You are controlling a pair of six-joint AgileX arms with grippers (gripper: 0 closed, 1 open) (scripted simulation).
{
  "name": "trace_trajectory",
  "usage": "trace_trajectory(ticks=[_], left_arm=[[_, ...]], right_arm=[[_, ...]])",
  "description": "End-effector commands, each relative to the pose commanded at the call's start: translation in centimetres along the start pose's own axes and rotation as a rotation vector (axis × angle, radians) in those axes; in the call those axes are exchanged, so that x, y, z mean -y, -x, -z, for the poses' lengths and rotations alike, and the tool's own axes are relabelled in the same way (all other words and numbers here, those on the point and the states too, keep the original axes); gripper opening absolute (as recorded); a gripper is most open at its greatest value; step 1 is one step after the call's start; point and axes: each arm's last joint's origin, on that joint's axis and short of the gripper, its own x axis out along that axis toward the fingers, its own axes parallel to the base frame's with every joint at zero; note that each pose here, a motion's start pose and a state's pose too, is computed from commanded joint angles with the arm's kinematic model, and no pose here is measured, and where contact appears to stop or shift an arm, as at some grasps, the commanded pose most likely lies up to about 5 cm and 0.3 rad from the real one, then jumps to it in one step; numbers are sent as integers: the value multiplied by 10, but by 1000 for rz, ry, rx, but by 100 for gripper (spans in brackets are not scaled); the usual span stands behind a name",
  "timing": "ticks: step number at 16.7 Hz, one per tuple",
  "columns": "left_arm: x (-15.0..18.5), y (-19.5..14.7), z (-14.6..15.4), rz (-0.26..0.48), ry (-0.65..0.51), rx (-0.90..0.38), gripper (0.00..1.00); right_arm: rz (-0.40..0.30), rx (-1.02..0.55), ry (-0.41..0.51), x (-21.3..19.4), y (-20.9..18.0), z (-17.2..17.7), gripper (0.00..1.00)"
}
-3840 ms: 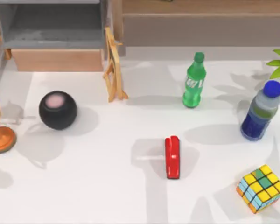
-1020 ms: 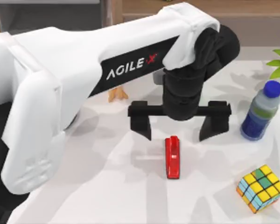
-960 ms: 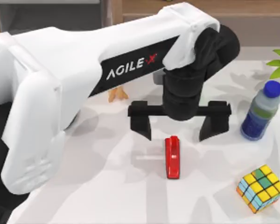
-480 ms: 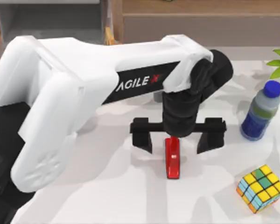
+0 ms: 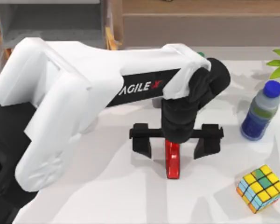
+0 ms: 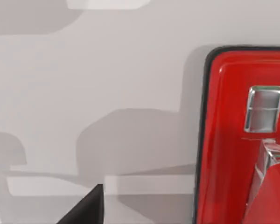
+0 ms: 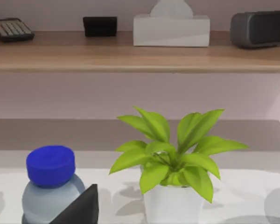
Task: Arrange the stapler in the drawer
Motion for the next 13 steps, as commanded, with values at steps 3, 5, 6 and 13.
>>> trace_trajectory(ticks=[3,5,6,13], left_arm=[[0,0,0,0,0,0,62],[0,0,0,0,0,0,47],[0,0,0,0,0,0,40],[0,0,0,0,0,0,0]], right_arm=[[0,0,0,0,0,0,100],[0,0,0,0,0,0,100],[0,0,0,0,0,0,100],[0,0,0,0,0,0,100]])
